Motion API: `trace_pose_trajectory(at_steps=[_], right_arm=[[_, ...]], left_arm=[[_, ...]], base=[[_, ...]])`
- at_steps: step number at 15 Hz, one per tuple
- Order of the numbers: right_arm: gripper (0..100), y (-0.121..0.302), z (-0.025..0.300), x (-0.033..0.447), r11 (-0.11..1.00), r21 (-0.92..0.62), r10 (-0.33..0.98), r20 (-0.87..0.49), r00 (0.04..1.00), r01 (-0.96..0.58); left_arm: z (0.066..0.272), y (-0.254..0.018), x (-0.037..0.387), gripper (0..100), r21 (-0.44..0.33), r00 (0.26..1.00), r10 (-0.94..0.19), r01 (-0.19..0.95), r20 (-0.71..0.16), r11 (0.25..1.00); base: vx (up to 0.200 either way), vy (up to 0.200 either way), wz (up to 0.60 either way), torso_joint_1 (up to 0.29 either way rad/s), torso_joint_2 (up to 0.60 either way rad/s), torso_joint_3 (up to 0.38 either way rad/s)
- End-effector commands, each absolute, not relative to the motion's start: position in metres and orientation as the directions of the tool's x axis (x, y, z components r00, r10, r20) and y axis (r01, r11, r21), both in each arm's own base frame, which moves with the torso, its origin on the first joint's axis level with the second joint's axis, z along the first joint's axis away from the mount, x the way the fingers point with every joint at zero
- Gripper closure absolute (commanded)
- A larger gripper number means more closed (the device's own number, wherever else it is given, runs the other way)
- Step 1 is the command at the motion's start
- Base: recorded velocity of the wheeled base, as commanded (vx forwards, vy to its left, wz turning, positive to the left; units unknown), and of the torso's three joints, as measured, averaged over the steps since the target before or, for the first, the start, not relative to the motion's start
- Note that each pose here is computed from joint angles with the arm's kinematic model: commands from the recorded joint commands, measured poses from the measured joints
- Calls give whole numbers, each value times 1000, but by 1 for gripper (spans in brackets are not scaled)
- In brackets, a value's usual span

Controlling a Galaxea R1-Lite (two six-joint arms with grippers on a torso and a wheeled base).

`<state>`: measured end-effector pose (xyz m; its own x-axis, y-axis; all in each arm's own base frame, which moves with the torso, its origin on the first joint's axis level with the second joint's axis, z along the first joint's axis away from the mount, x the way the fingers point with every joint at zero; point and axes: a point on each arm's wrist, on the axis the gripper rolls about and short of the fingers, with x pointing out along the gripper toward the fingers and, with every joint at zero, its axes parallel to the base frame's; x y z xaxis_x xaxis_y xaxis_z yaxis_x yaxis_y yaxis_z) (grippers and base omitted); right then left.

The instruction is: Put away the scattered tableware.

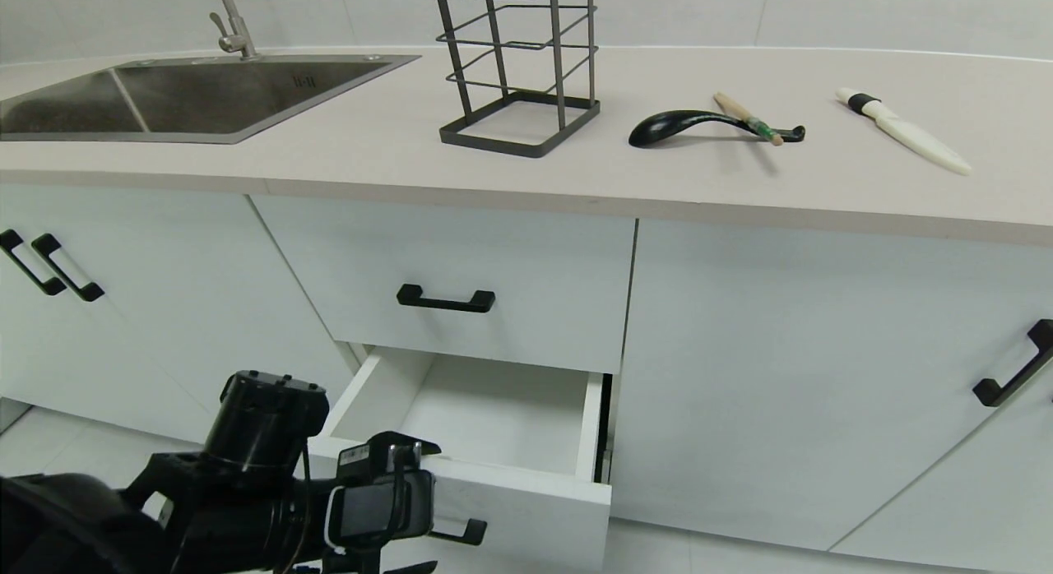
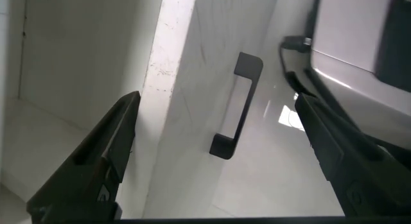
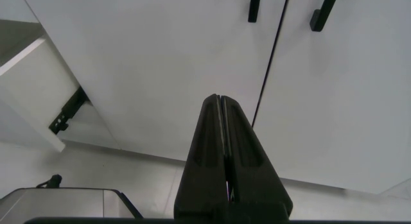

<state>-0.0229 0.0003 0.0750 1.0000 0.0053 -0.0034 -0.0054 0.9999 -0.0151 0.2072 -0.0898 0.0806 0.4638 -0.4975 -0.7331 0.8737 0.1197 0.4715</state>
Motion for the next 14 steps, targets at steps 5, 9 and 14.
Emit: trace_pose_trajectory(at_steps=[5, 9, 14], right_arm=[[100, 0, 75, -23, 1000, -15, 6, -5, 1000, -6], [100, 0, 75, -23, 1000, -15, 6, -5, 1000, -6], [100, 0, 75, -23, 1000, -15, 6, -5, 1000, -6]], left_arm=[[81, -83, 169, 0, 454, 440, -511, 885, -739, 105], [79, -78, 157, 0, 441, 429, -511, 892, -745, 106], [78, -70, 140, 0, 445, 432, -514, 889, -741, 106]], base=[[0, 0, 0, 0, 0, 0], [0, 0, 0, 0, 0, 0], [0, 0, 0, 0, 0, 0]])
